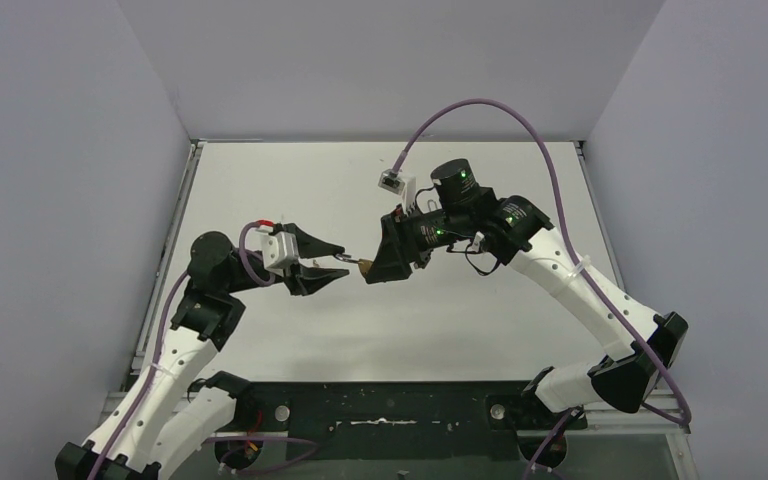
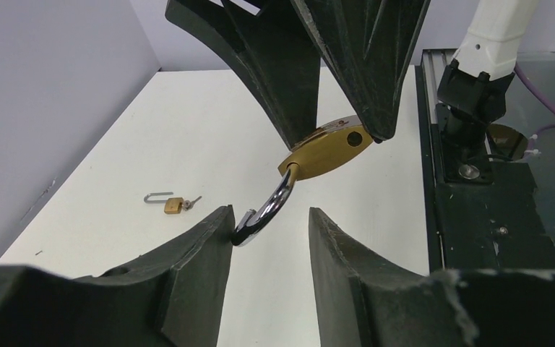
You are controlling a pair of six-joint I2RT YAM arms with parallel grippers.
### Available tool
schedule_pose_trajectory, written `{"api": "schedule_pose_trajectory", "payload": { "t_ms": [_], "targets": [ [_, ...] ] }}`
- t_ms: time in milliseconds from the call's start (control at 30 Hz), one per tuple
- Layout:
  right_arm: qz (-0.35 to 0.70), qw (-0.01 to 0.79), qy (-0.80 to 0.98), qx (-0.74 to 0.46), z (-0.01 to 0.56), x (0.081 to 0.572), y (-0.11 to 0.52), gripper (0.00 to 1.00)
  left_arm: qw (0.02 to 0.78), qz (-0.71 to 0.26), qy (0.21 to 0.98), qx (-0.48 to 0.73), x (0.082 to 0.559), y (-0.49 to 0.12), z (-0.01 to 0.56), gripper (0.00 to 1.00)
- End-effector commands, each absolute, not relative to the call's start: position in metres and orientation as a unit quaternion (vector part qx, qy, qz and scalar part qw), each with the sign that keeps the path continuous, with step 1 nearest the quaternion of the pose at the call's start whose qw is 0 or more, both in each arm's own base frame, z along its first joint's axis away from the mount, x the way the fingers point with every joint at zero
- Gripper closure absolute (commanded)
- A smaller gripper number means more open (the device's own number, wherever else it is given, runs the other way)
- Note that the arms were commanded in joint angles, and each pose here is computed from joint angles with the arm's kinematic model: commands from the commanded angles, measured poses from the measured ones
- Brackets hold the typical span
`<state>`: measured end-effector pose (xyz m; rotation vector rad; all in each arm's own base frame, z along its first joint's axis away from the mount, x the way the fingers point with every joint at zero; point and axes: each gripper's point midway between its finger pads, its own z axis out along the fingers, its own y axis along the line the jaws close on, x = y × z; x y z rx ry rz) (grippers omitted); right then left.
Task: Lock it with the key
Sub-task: Pick up the lock from the center of the board.
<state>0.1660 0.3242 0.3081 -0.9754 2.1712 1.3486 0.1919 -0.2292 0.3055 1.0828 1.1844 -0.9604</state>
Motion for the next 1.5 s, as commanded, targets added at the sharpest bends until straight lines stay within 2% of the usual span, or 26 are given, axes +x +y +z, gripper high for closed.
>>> {"api": "schedule_pose_trajectory", "payload": {
  "t_ms": [0,233,300,333,367,400,600,633,667,700,733,767,800,900,1067,1467],
  "targets": [
    [0.509,0.251,0.736,-0.371,0.348,0.163,0.327,1.00,0.607,-0.422,0.465,0.487,0.183,-0.233,0.336,0.62],
    [0.505,0.246,0.740,-0.371,0.343,0.164,0.328,1.00,0.604,-0.435,0.454,0.490,0.179,-0.236,0.341,0.65],
    [0.505,0.246,0.739,-0.372,0.343,0.164,0.328,1.00,0.597,-0.440,0.454,0.494,0.177,-0.237,0.340,0.76],
    [0.505,0.246,0.739,-0.372,0.344,0.165,0.328,1.00,0.592,-0.443,0.454,0.497,0.176,-0.237,0.339,0.84],
    [0.505,0.246,0.739,-0.372,0.344,0.165,0.328,1.00,0.587,-0.446,0.454,0.501,0.174,-0.238,0.339,0.96],
    [0.505,0.247,0.738,-0.373,0.344,0.165,0.328,1.00,0.582,-0.448,0.458,0.501,0.175,-0.238,0.337,1.00],
    [0.491,0.264,0.740,-0.377,0.354,0.170,0.324,1.00,0.551,-0.474,0.474,0.496,0.169,-0.240,0.334,1.00],
    [0.483,0.272,0.741,-0.378,0.357,0.173,0.323,0.95,0.544,-0.482,0.482,0.489,0.169,-0.240,0.335,1.00],
    [0.472,0.285,0.743,-0.381,0.361,0.178,0.321,0.84,0.538,-0.490,0.489,0.481,0.169,-0.241,0.337,1.00],
    [0.458,0.297,0.745,-0.383,0.364,0.182,0.319,0.70,0.531,-0.499,0.497,0.471,0.170,-0.241,0.341,1.00],
    [0.448,0.312,0.744,-0.385,0.369,0.187,0.317,0.47,0.524,-0.508,0.507,0.460,0.172,-0.243,0.344,1.00],
    [0.434,0.335,0.742,-0.384,0.376,0.193,0.314,0.33,0.519,-0.522,0.513,0.443,0.173,-0.244,0.352,1.00],
    [0.421,0.363,0.738,-0.382,0.385,0.200,0.312,0.23,0.518,-0.531,0.516,0.430,0.176,-0.245,0.359,1.00],
    [0.424,0.457,0.686,-0.375,0.427,0.212,0.310,0.01,0.539,-0.551,0.506,0.388,0.182,-0.246,0.382,1.00],
    [0.472,0.536,0.595,-0.368,0.466,0.214,0.307,0.00,0.584,-0.566,0.483,0.324,0.185,-0.241,0.416,1.00],
    [0.546,0.620,0.391,-0.406,0.494,0.191,0.314,0.01,0.636,-0.603,0.405,0.260,0.178,-0.231,0.477,1.00]
  ]
}}
